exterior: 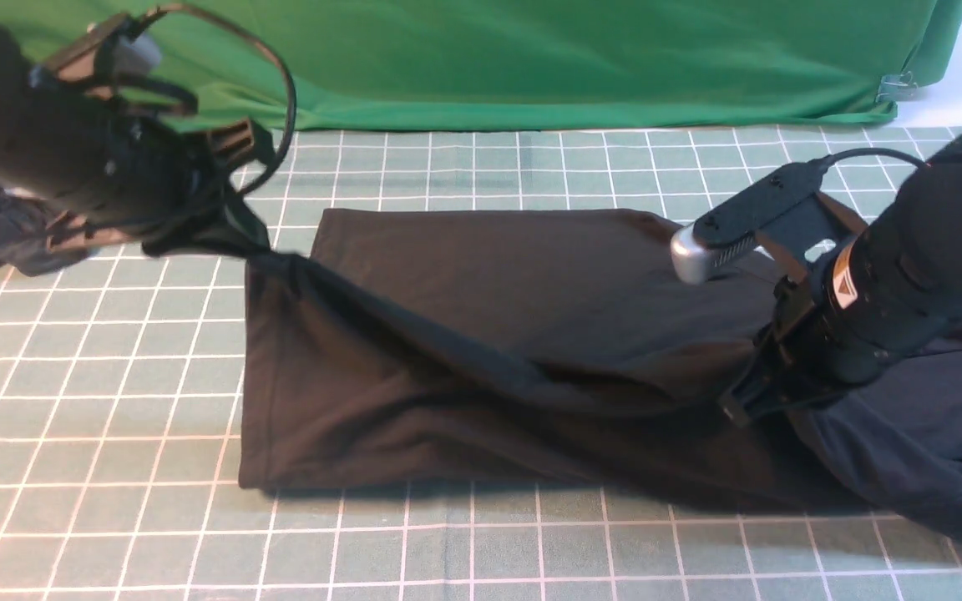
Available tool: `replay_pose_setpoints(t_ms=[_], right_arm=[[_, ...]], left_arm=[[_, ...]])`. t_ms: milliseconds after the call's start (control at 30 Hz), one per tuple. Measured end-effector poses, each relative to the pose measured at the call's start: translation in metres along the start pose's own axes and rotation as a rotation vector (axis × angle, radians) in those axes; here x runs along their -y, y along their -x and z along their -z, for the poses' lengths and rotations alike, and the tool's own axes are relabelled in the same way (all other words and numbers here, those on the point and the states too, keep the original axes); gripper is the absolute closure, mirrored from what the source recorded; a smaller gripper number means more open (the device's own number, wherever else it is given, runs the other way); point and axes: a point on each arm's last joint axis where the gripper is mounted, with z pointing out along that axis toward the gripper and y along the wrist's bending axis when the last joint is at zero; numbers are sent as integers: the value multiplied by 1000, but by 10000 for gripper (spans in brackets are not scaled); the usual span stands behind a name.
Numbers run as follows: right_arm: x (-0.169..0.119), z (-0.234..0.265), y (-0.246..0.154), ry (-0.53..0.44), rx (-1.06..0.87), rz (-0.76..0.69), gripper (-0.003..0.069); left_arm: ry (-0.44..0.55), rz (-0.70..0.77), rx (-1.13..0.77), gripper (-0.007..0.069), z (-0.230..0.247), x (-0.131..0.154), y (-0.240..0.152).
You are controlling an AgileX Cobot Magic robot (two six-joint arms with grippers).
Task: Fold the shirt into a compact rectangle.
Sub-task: 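Fold the black garment in half by bringing its near edge over to the far edge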
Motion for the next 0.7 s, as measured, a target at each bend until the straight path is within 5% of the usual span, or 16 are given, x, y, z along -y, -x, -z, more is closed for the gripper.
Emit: replay_pose_setpoints(t_ms=[700], right_arm=[[89, -87, 91, -82, 110, -121, 610]], left_arm=[[-8, -21, 12, 611, -124, -15, 91]])
